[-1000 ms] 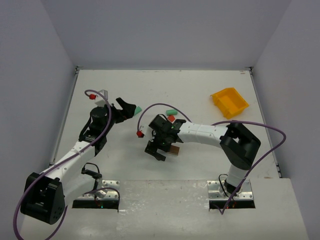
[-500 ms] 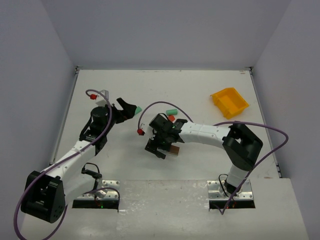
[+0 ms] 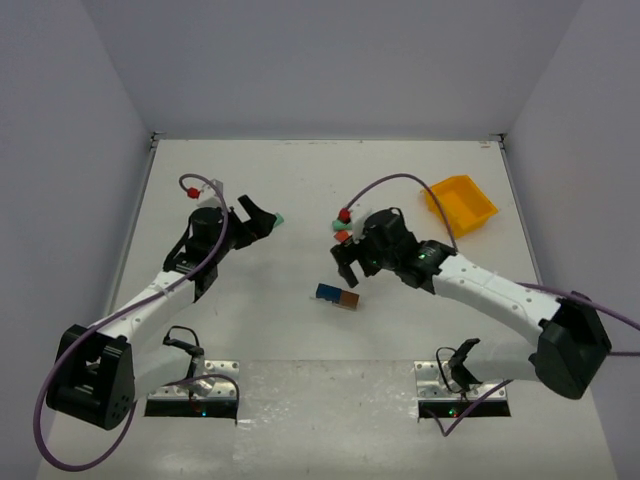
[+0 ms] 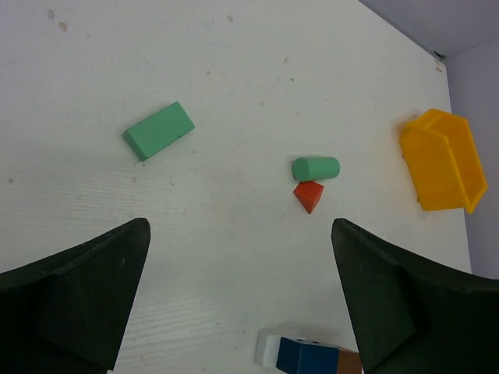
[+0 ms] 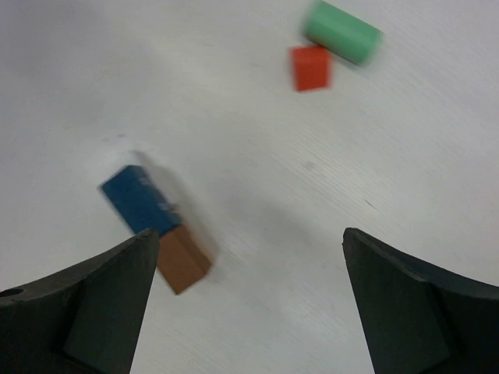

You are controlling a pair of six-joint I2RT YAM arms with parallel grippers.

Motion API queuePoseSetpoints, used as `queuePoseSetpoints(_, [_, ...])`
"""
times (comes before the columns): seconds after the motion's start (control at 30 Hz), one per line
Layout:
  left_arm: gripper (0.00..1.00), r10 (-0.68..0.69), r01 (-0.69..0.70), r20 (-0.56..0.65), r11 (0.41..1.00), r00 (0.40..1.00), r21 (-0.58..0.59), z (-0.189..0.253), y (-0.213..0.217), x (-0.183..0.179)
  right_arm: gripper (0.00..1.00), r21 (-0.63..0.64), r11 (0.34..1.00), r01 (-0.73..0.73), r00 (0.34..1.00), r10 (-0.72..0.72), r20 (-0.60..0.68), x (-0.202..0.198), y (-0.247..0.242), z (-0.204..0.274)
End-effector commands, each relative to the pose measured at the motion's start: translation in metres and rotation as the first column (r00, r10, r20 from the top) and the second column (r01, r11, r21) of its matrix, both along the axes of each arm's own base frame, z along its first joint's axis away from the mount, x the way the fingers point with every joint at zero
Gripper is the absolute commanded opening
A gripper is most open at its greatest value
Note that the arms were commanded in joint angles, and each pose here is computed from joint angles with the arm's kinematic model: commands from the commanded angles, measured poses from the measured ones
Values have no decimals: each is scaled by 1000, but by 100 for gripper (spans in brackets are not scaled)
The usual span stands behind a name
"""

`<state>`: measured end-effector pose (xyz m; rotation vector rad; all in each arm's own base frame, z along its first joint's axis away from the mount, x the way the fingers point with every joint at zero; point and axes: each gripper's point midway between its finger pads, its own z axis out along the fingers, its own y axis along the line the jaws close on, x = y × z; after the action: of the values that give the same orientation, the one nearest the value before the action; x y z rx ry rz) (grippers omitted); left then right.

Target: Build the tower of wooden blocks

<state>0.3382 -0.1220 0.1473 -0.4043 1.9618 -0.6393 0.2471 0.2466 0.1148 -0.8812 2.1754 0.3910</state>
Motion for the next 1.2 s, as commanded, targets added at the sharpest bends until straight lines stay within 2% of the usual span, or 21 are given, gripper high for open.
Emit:
queuePoseSetpoints(0.0, [100, -14, 12, -77, 999, 997, -29, -14, -8, -16, 99, 133, 862, 489, 872, -489, -37, 38, -91, -4])
queuePoseSetpoints(0.07, [100, -25, 23, -132, 1000, 991, -17, -32, -11, -31, 99, 164, 809, 564, 823, -567, -33, 40, -113, -6])
queuePoseSetpoints(0.17, [99, -70, 75, -214, 997, 974, 14, -62, -22, -61, 99, 220, 770, 599, 790, -613, -4, 46, -127, 0])
queuePoseSetpoints(0.3, [100, -81, 109, -300, 991, 950, 77, -91, -21, -87, 99, 280, 770, 574, 799, -601, 16, 49, -123, 3])
queuePoseSetpoints(0.43, [96, -230, 243, -274, 970, 934, 15, -89, -42, -99, 99, 311, 786, 534, 824, -566, 14, 51, -114, -1])
queuePoseSetpoints(0.47, [92, -246, 258, -268, 966, 931, 10, -88, -45, -98, 99, 307, 788, 533, 826, -563, 11, 51, -113, -2])
queuePoseSetpoints(0.53, [64, -233, 257, -298, 965, 926, 44, -93, -43, -95, 99, 291, 797, 529, 833, -554, 3, 52, -112, -8])
queuePoseSetpoints(0.57, [53, -222, 253, -318, 965, 922, 62, -97, -40, -95, 99, 287, 798, 529, 833, -553, 2, 52, -112, -9])
queuePoseSetpoints(0.67, [29, -233, 272, -348, 960, 908, 68, -99, -45, -90, 99, 294, 809, 509, 847, -532, 0, 53, -107, -10])
queuePoseSetpoints(0.8, [3, -298, 346, -381, 936, 875, 63, -104, -61, -88, 99, 301, 818, 490, 859, -512, -6, 54, -102, -13])
queuePoseSetpoints(0.83, [0, -310, 361, -391, 930, 867, 62, -106, -65, -88, 99, 302, 819, 488, 860, -510, -7, 55, -101, -14])
queuePoseSetpoints(1.1, [0, -456, 529, -453, 847, 766, 41, -123, -100, -95, 99, 297, 826, 478, 869, -494, -26, 57, -97, -22])
queuePoseSetpoints(1.17, [0, -489, 553, -428, 833, 760, 30, -121, -109, -89, 99, 298, 826, 478, 870, -493, -29, 56, -97, -22])
